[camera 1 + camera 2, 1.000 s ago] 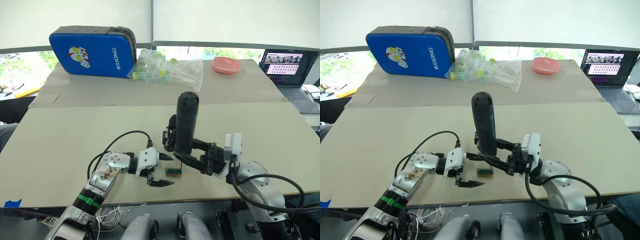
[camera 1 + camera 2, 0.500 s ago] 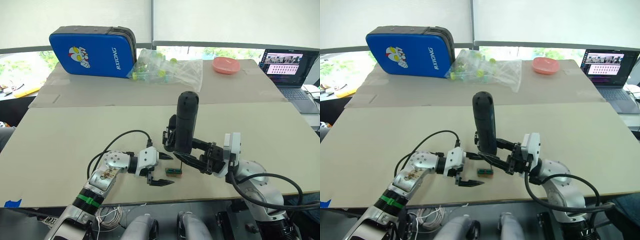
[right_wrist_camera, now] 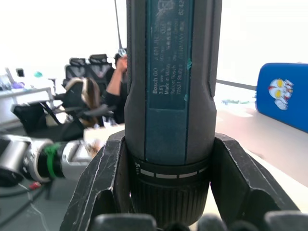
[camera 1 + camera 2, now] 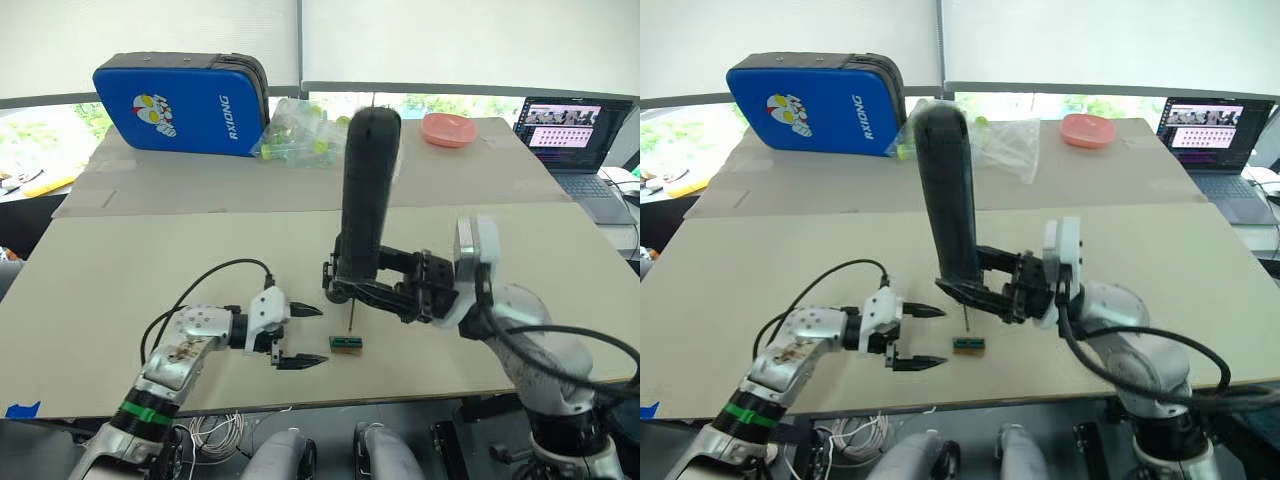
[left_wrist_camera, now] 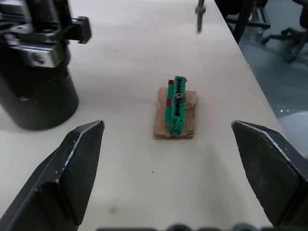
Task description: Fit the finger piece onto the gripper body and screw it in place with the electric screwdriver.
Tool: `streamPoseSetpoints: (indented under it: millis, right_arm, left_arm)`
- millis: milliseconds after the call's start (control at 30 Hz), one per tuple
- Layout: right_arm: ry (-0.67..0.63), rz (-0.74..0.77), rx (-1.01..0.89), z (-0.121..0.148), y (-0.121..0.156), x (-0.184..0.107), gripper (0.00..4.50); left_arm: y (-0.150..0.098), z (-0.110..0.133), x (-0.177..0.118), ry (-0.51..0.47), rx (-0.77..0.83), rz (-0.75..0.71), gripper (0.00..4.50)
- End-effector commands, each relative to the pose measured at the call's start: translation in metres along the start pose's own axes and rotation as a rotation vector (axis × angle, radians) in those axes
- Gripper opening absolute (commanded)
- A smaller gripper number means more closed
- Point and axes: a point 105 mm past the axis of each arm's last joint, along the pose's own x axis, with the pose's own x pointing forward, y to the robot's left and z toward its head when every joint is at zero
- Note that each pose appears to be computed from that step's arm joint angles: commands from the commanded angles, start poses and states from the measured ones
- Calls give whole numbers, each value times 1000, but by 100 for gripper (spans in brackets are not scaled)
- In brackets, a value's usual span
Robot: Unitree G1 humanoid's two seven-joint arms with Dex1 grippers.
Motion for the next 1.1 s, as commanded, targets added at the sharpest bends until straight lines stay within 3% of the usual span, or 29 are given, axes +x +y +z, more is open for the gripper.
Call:
streamPoseSetpoints:
  millis: [33,233,433,1100]
  right_arm:
    - [-53,46,33,30,-3,12,190]
    - [-37,9,4,52,-29,39,190]
    - [-6,-32,-61,50,-51,53,190]
    - [55,-16,-131,24,-61,49,190]
  left_arm:
    - [4,17,-14,-34,10,13,450]
    - [26,21,-26,-10,40,75,450]
    - [51,19,-16,-6,71,112,450]
    - [69,20,0,-19,135,126,450]
